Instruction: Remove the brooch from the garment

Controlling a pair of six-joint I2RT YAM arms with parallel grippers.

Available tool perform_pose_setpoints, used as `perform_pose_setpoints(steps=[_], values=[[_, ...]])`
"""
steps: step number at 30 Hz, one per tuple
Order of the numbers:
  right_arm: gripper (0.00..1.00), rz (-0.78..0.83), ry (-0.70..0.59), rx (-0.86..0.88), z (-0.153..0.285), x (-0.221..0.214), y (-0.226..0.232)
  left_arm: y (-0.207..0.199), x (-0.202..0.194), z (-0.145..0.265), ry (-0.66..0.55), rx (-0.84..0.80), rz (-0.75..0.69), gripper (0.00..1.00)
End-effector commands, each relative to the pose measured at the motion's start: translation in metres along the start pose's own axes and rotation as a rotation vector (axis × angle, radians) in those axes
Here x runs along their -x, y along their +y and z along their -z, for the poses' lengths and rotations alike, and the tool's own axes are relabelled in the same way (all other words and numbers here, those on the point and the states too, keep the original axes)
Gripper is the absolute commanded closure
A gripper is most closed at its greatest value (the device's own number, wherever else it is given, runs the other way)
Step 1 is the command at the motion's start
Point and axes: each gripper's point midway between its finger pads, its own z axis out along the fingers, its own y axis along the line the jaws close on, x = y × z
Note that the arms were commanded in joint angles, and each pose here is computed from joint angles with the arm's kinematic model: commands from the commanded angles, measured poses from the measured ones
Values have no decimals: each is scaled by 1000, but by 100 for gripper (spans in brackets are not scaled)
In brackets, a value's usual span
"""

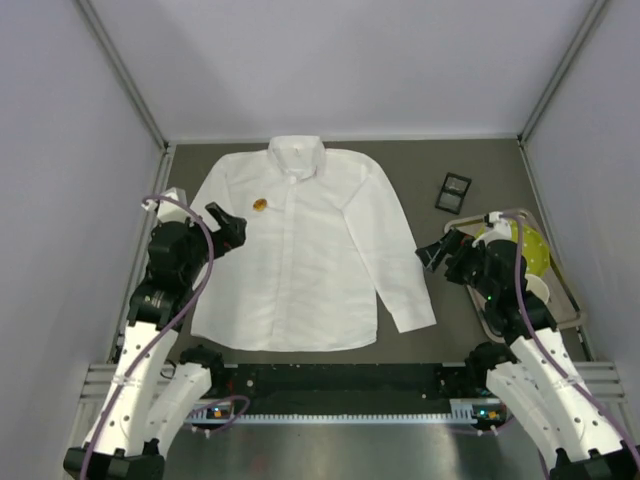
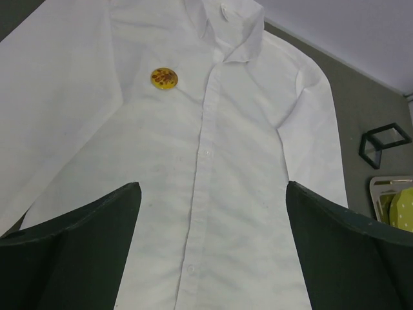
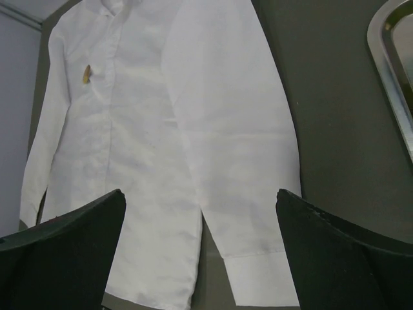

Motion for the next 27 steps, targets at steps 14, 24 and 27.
perform_pose_setpoints(steps=[14,24,27], values=[[1,252,129,215,-74,27,138,13,-18,-102,393,153,-138,14],[4,129,111,497,-216,31,259,49,-63,-223,652,276,-414,39],[6,159,107,529,-233,14,251,52,-75,-241,692,310,-512,51]])
